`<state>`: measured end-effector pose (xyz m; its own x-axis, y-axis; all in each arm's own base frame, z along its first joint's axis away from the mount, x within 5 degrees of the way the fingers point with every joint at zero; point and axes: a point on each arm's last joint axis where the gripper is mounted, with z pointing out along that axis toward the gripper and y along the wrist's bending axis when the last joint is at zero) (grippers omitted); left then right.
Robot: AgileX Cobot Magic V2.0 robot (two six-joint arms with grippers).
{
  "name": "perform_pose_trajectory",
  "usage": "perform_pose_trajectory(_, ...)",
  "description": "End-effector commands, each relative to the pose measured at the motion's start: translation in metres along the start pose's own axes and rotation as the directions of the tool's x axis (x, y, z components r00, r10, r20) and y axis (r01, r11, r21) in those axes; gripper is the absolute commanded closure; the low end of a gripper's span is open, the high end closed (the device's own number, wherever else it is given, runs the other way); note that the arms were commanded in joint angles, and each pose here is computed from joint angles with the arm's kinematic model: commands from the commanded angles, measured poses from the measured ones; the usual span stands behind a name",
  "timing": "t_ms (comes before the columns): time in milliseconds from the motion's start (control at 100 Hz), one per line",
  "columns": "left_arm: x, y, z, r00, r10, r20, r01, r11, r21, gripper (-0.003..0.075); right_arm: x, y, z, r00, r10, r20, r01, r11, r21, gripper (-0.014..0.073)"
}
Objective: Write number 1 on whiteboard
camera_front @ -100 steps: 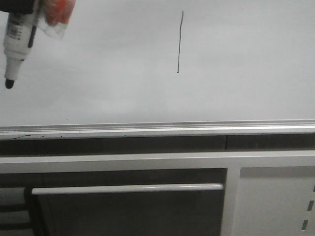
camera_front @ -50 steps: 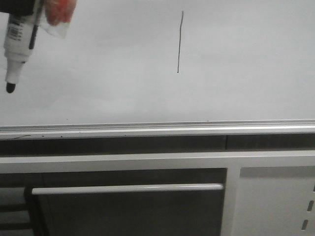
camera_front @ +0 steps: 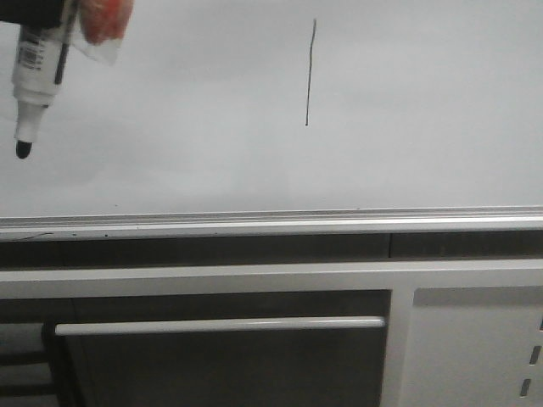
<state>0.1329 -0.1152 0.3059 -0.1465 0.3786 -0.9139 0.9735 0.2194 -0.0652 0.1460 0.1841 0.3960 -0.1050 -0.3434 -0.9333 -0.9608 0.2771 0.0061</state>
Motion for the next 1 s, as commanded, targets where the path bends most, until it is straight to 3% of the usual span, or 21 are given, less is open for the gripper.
perform_pose_trajectory(0,-0.016,0.003,-0.004,0.996,-0.026,0.084,0.030,0.998,-0.050,0.0741,-0.017,0.002,-0.010,0.995,0.023,0.093,-0.025,1.000,0.019,0.0357)
perform_pose_trajectory(100,-0.016,0.006,-0.004,0.996,-0.032,0.087,0.039,0.996,-0.080,0.0741,-0.019,-0.003,-0.011,0.992,0.047,0.118,-0.055,0.997,0.061,0.0271)
perform_pose_trajectory(300,-0.019,0.008,-0.010,0.991,-0.023,0.128,0.046,0.982,-0.183,0.0741,-0.021,-0.016,-0.030,0.982,0.084,0.167,-0.111,0.981,0.160,0.0261)
perform_pose_trajectory(420,-0.017,0.014,-0.017,0.979,-0.048,0.199,0.113,0.938,-0.327,0.0741,-0.022,-0.018,-0.048,0.976,0.078,0.203,-0.122,0.969,0.217,0.0261)
perform_pose_trajectory(560,-0.008,0.018,-0.021,0.963,-0.086,0.257,0.192,0.887,-0.419,0.0741,-0.024,-0.014,-0.066,0.970,0.052,0.238,-0.116,0.958,0.261,0.0261)
perform_pose_trajectory(810,-0.003,0.026,-0.021,0.930,-0.111,0.351,0.275,0.843,-0.463,0.0741,-0.027,-0.008,-0.075,0.965,0.028,0.261,-0.102,0.956,0.274,0.0261)
perform_pose_trajectory(990,-0.004,0.029,-0.022,0.932,-0.078,0.355,0.263,0.817,-0.512,0.0741,-0.026,-0.008,-0.075,0.966,0.030,0.256,-0.101,0.958,0.268,0.0261)
